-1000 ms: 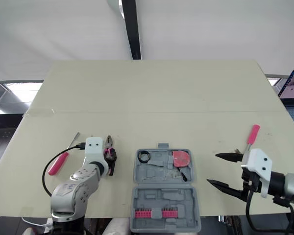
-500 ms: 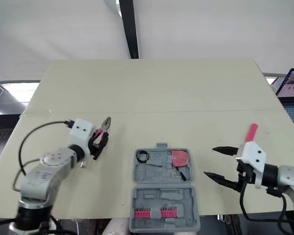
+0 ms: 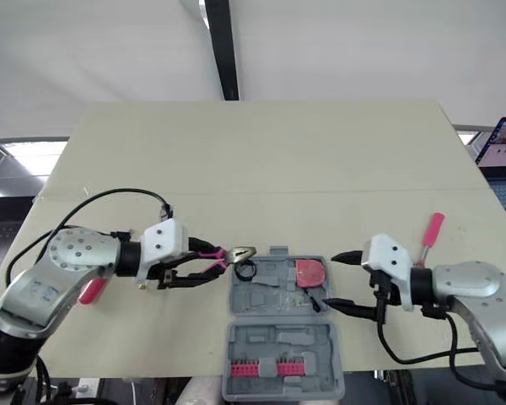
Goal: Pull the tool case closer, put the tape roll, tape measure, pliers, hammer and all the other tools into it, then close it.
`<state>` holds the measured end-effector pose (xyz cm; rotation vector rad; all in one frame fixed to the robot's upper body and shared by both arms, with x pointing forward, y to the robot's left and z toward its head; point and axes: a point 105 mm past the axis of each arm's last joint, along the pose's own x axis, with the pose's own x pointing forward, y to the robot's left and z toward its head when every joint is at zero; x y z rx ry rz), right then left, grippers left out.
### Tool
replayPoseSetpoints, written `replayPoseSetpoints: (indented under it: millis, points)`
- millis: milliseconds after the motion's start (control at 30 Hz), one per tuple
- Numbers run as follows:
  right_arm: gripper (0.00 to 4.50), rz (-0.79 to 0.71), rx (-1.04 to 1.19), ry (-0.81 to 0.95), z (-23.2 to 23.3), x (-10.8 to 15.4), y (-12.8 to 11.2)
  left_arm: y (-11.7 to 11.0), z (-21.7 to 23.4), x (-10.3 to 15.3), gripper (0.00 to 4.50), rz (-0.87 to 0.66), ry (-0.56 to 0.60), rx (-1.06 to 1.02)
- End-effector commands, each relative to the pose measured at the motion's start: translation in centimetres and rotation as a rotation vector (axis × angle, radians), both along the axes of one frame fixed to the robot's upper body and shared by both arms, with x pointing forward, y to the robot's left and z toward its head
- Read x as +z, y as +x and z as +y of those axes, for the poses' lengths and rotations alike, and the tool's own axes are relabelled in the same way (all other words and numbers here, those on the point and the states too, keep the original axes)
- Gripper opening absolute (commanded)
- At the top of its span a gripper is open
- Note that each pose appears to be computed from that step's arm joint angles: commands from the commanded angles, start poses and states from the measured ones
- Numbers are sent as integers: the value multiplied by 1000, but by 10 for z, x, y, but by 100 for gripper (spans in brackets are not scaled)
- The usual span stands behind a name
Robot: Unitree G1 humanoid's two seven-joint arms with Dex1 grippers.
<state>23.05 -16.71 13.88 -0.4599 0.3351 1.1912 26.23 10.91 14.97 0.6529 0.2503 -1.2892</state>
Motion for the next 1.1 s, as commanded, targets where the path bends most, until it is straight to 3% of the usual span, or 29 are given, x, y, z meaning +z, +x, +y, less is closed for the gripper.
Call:
replayPoseSetpoints:
  millis: [33, 633, 1100]
  points:
    - [450, -10, 42, -16, 15, 7, -4, -6, -16, 6, 237, -27, -1, -100]
    - [450, -116, 139, -27, 76, 9, 6, -4, -55, 1, 237, 24, 45, -272]
    - [450, -121, 155, -27, 81, 11, 5, -3, -60, 1, 237, 17, 38, -275]
